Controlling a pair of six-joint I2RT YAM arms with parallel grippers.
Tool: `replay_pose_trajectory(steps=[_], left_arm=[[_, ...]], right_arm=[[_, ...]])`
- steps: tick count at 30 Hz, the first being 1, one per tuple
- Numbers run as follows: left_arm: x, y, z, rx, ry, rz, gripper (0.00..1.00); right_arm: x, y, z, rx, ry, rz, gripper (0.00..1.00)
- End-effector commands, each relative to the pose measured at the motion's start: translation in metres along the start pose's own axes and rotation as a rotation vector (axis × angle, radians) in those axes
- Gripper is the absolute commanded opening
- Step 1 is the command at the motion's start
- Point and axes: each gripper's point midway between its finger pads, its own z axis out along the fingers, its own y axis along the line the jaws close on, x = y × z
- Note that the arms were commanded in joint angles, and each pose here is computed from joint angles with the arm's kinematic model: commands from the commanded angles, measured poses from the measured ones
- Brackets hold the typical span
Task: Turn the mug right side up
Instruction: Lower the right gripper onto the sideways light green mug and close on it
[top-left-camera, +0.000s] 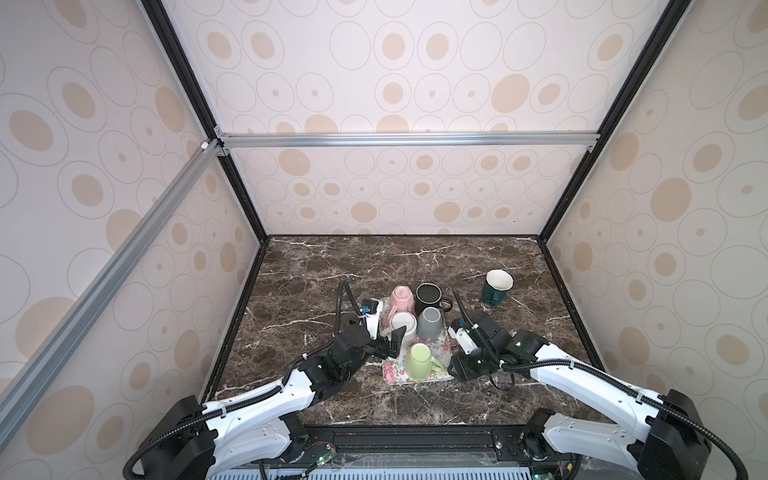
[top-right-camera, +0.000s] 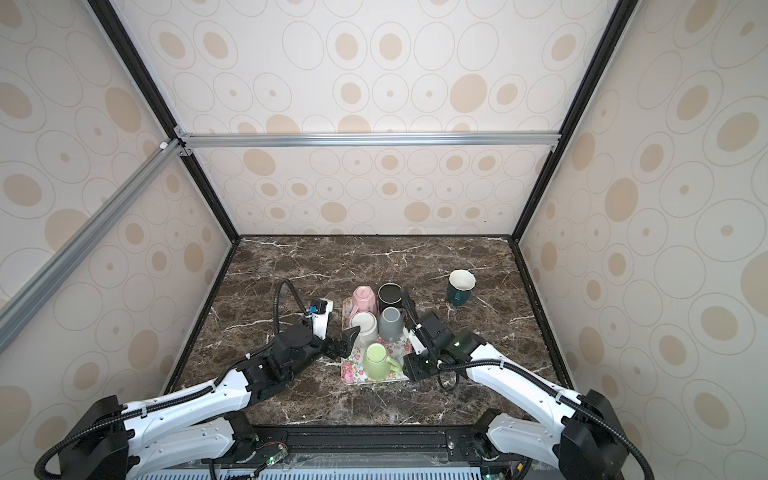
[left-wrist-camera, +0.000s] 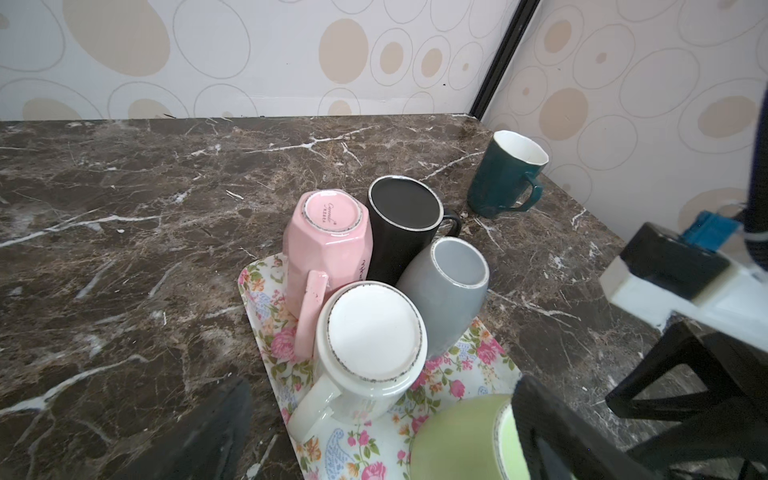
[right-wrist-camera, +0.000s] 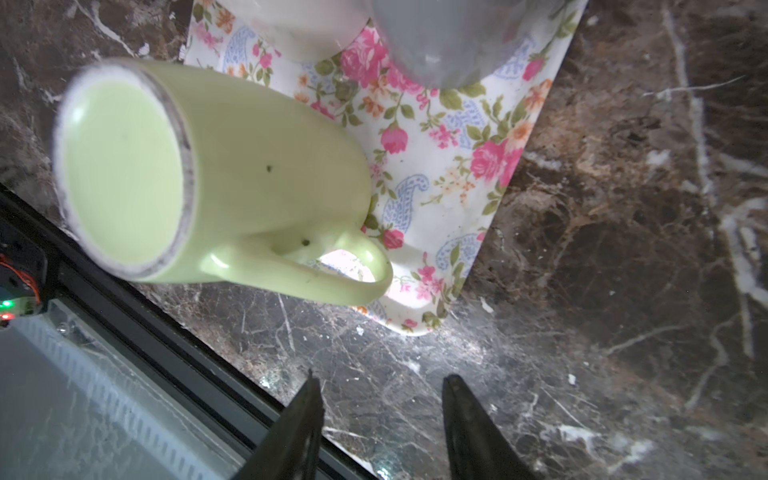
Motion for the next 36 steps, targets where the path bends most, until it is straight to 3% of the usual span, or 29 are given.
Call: replay_pose_trajectory(steps=[1,7,12,22,30,36], left_arm=[[-0.013,-0.003,-0.007,0.035,-0.076,0.014,0.98],[-0.013,0.000,-0.011,0.027,-0.086,0.037,0.98],[-0.006,0.017,-0.011,-0.065,-0.076,0.024,0.98],[-0.016,0.012,-0.019,-0.026,-0.108,-0.007,0.98],[-0.017,0.028,-0.038,-0.083,-0.139,-0.026,0.98],[-0.021,0.027,-0.048,-0.051,-0.176,-0.048,0.98]], right_arm=[[-0.005,0.008,-0.002,-0.015,-0.001,-0.078,0.50],[-0.018,0.015,-0.001,-0.028,-0.029,-0.109,0.51],[-0.022,0.024,0.003,-0.005,-0.025,-0.166,0.53],[-0.031,0.020,0.010,0.073,-0.001,-0.234,0.51],[-0.032,0.019,0.018,0.073,0.003,-0.255,0.49],[-0.027,0.020,0.026,0.059,0.008,-0.255,0.44]])
